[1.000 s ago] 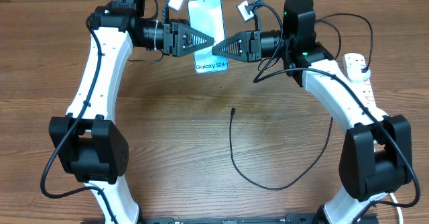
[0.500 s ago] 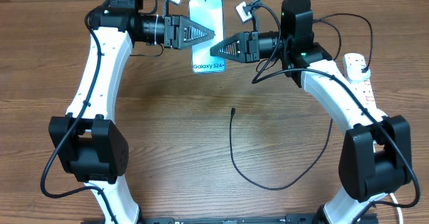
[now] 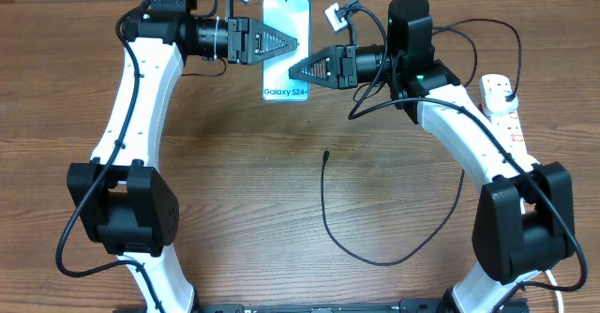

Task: Plug charger to phone and switch on socket
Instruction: 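Raise the phone upright held between both grippers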

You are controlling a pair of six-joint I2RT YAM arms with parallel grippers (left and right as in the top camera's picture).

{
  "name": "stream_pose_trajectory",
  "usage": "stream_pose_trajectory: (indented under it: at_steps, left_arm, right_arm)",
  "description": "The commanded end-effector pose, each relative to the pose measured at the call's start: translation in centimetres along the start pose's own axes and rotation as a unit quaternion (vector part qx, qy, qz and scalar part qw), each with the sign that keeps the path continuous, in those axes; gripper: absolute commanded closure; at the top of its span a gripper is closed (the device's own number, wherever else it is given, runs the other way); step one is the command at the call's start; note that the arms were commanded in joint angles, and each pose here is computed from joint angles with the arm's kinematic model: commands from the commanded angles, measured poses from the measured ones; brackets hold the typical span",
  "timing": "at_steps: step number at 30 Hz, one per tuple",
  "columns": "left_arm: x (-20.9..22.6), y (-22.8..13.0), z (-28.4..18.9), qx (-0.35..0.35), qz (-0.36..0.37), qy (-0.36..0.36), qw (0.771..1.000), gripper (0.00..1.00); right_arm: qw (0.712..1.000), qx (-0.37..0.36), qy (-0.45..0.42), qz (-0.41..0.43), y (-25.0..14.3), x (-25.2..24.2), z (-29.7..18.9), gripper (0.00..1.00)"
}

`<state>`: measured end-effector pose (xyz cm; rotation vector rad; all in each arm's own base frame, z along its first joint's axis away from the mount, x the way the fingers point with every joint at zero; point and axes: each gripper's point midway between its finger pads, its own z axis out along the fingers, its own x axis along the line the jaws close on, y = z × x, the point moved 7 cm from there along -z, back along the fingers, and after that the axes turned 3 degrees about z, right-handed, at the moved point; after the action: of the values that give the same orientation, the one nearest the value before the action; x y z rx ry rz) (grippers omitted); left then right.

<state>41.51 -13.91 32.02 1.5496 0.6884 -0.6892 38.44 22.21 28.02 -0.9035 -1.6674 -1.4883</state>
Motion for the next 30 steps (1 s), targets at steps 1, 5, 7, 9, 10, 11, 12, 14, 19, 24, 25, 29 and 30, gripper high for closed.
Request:
stream_pose_trajectory:
  at_steps: [1,5,7,9,10,11,12,14,19,24,25,29,30]
  left_arm:
    - [-3.7,1.2,-0.3,-0.008,0.053,-0.051,0.997,0.76]
    - [-3.8,1.1,-0.1,-0.006,0.049,-0.052,0.997,0.76]
    - [-3.8,1.0,0.0,-0.004,0.045,-0.053,0.998,0.77]
    - [-3.6,0.9,0.2,-0.002,0.04,-0.044,0.998,0.77]
    - [-3.5,0.9,0.3,-0.001,0.037,-0.039,0.999,0.79]
    - [-3.4,0.8,0.4,0.001,0.033,-0.033,0.999,0.8]
    - [-3.3,0.7,0.4,0.002,0.028,-0.027,0.999,0.81]
    - [-3.2,0.6,0.5,0.003,0.025,-0.023,0.999,0.83]
    - [-3.3,0.5,0.5,0.004,0.02,-0.024,1.0,0.83]
    - [-3.3,0.4,0.8,0.007,0.019,-0.026,0.999,0.84]
    - [-3.4,0.4,0.8,0.007,0.019,-0.026,0.999,0.85]
    - [-3.4,0.4,0.9,0.008,0.019,-0.027,0.999,0.87]
    - [-3.4,0.4,0.9,0.008,0.019,-0.027,0.999,0.88]
  right_arm:
    - [0.999,0.0,-0.014,0.039,-0.6,-1.0,0.9,0.96]
    - [0.999,-0.001,-0.015,0.039,-0.6,-1.0,0.9,0.96]
    - [0.999,-0.002,-0.017,0.039,-0.6,-1.0,0.9,0.96]
    - [0.999,-0.002,-0.017,0.038,-0.6,-1.0,0.9,0.96]
    - [0.999,-0.002,-0.017,0.038,-0.6,-1.0,0.9,0.96]
    - [0.999,-0.002,-0.017,0.039,-0.6,-1.0,0.9,0.96]
    - [0.999,-0.002,-0.017,0.039,-0.6,-1.0,0.9,0.96]
    - [0.999,-0.002,-0.017,0.038,-0.6,-1.0,0.9,0.96]
    - [0.999,-0.004,-0.015,0.035,-0.4,-0.9,0.8,0.96]
    - [0.999,-0.006,-0.013,0.03,-0.3,-0.8,0.9,0.96]
    - [0.999,-0.006,-0.013,0.03,-0.3,-0.8,0.9,0.96]
    - [0.999,-0.014,-0.021,0.036,-0.1,-0.9,0.8,0.96]
    - [0.999,-0.015,-0.021,0.037,-0.1,-0.9,0.8,0.96]
